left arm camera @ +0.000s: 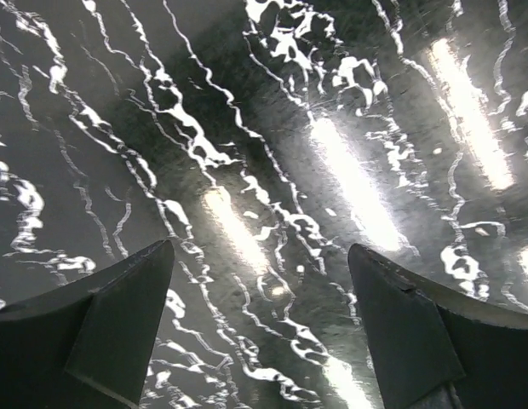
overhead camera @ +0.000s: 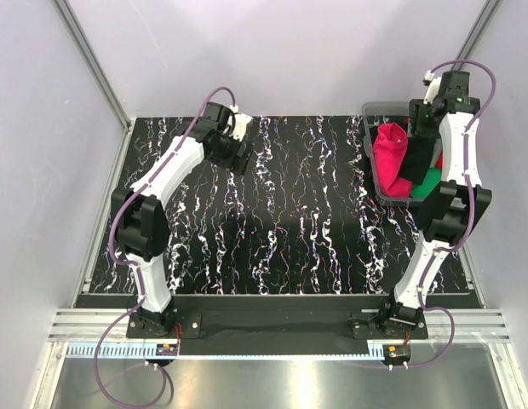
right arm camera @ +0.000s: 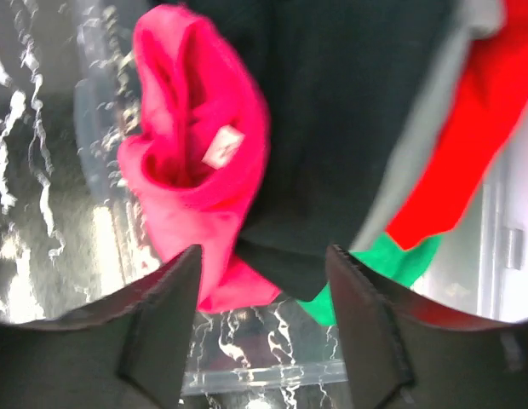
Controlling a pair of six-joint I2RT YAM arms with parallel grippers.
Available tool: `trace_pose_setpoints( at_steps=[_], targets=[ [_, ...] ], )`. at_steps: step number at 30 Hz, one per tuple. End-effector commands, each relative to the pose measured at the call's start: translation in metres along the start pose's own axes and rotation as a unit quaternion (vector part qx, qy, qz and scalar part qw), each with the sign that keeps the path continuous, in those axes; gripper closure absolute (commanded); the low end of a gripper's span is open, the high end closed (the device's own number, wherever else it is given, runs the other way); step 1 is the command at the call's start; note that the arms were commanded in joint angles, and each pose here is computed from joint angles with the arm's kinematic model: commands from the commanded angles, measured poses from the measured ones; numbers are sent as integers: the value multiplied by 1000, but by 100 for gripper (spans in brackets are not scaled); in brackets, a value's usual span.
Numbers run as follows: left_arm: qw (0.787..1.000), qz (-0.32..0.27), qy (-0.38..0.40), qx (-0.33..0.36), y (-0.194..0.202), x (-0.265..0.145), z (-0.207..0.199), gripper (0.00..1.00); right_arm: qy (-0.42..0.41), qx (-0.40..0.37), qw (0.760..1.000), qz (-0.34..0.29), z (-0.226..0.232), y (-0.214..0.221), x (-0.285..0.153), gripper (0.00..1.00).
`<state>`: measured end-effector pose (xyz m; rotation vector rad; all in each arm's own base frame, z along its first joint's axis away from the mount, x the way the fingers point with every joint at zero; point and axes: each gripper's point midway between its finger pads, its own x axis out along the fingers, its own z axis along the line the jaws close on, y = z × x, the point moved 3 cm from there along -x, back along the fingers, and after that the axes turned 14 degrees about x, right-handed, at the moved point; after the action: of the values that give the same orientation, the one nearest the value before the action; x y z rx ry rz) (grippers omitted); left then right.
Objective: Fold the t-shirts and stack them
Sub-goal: Grab the tshirt from the pile
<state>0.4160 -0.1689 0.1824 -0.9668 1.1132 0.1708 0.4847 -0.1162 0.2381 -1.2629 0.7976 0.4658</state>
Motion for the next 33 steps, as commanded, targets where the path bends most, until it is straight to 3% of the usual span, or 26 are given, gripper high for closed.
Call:
trace_pose_setpoints(
  at_steps=[1, 6, 18, 19, 20, 22, 23, 28, 33],
  targets=[
    [997, -17, -64, 44, -12, -21, 17, 9, -52, -51, 997, 14, 36, 7, -9, 36],
    [997, -7, -65, 45, -9, -14, 15, 7, -47, -49, 997, 29, 31, 9, 20, 40],
    [986, 7, -84, 145, -18, -22, -26, 2, -38, -35, 999, 8, 18, -13, 68, 41],
    [985, 8, -84, 152, -18, -22, -28, 2, -41, -35, 999, 8, 18, -14, 70, 46],
    [984, 11, -83, 157, -16, -21, -30, 2, -43, -35, 998, 12, 19, -11, 74, 64],
    [982, 14, -85, 168, -17, -21, -35, 1, -52, -36, 998, 13, 21, -11, 75, 91],
    [981, 15, -86, 171, -17, -20, -36, 1, -54, -35, 998, 9, 22, -13, 72, 100],
    [979, 22, -92, 178, -13, -19, -37, 1, -73, -55, 995, -50, 31, -46, 22, 100],
    [977, 40, -104, 181, 0, -14, -32, 1, -112, -103, 970, -189, 49, -106, -85, 100]
  ],
)
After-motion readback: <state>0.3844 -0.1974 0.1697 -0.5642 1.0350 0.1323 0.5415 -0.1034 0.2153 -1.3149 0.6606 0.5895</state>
